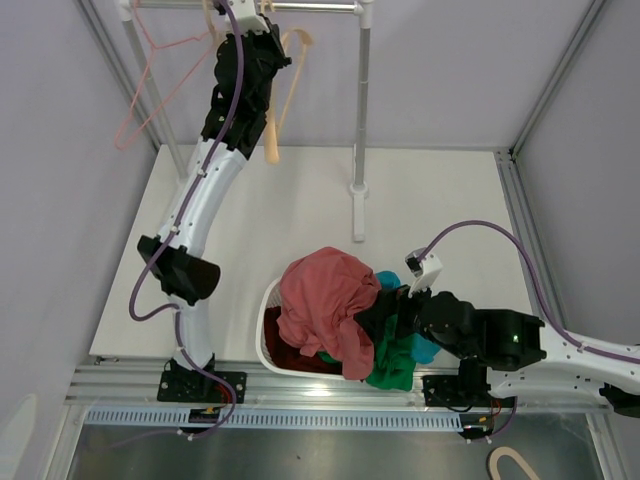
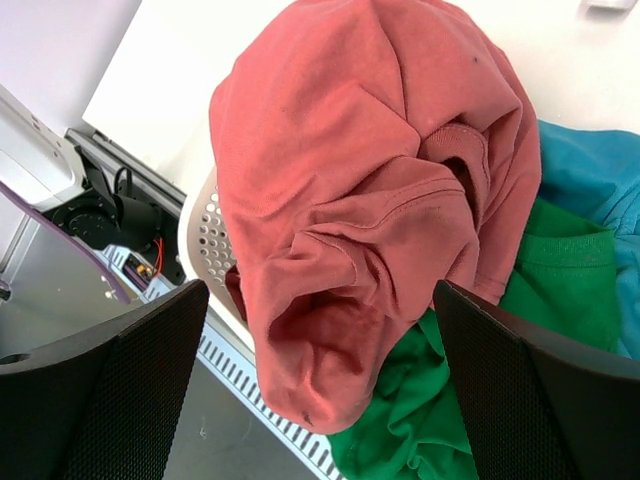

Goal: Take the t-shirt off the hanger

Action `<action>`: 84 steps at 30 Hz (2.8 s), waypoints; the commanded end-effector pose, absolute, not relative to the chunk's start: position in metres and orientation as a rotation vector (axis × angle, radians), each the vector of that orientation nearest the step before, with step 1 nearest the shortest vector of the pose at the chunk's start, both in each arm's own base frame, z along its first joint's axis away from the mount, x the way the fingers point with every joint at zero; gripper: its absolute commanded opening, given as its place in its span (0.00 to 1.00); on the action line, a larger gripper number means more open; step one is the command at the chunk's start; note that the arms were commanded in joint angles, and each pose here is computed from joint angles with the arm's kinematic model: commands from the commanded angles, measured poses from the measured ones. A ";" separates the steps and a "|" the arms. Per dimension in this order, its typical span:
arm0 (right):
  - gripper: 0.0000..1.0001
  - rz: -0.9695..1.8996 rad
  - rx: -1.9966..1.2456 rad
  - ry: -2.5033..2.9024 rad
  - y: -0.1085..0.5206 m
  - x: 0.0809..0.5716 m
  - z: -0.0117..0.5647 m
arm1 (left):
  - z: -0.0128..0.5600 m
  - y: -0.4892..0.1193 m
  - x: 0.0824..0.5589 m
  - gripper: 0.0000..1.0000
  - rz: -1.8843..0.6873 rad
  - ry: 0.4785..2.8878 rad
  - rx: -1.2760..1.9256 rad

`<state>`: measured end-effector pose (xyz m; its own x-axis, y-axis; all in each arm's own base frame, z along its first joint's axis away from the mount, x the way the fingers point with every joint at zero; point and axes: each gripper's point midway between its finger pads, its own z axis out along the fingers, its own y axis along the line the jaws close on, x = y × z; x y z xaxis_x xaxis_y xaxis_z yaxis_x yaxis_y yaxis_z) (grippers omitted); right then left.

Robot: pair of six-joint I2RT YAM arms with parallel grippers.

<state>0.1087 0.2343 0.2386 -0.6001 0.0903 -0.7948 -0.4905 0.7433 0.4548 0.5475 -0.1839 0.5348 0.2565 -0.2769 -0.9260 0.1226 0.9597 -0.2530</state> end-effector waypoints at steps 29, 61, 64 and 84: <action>1.00 0.866 -0.298 2.028 0.244 0.111 0.237 | 0.613 -0.172 0.465 0.01 -0.372 1.108 -0.106; 0.99 0.902 -0.277 2.028 0.244 0.108 0.235 | 0.606 -0.205 0.528 0.01 -0.382 1.003 -0.103; 1.00 0.905 -0.276 2.026 0.244 0.108 0.236 | 0.602 -0.209 0.534 0.01 -0.385 1.006 -0.096; 0.99 0.916 -0.264 2.018 0.244 0.109 0.236 | 0.573 -0.227 0.557 0.03 -0.384 1.034 -0.039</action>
<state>0.1086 0.2392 0.2244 -0.5930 0.0940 -0.7997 -0.5042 0.7311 0.4597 0.5670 -0.2296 0.5466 0.3811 -0.3137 -0.8697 0.2667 0.9380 -0.2215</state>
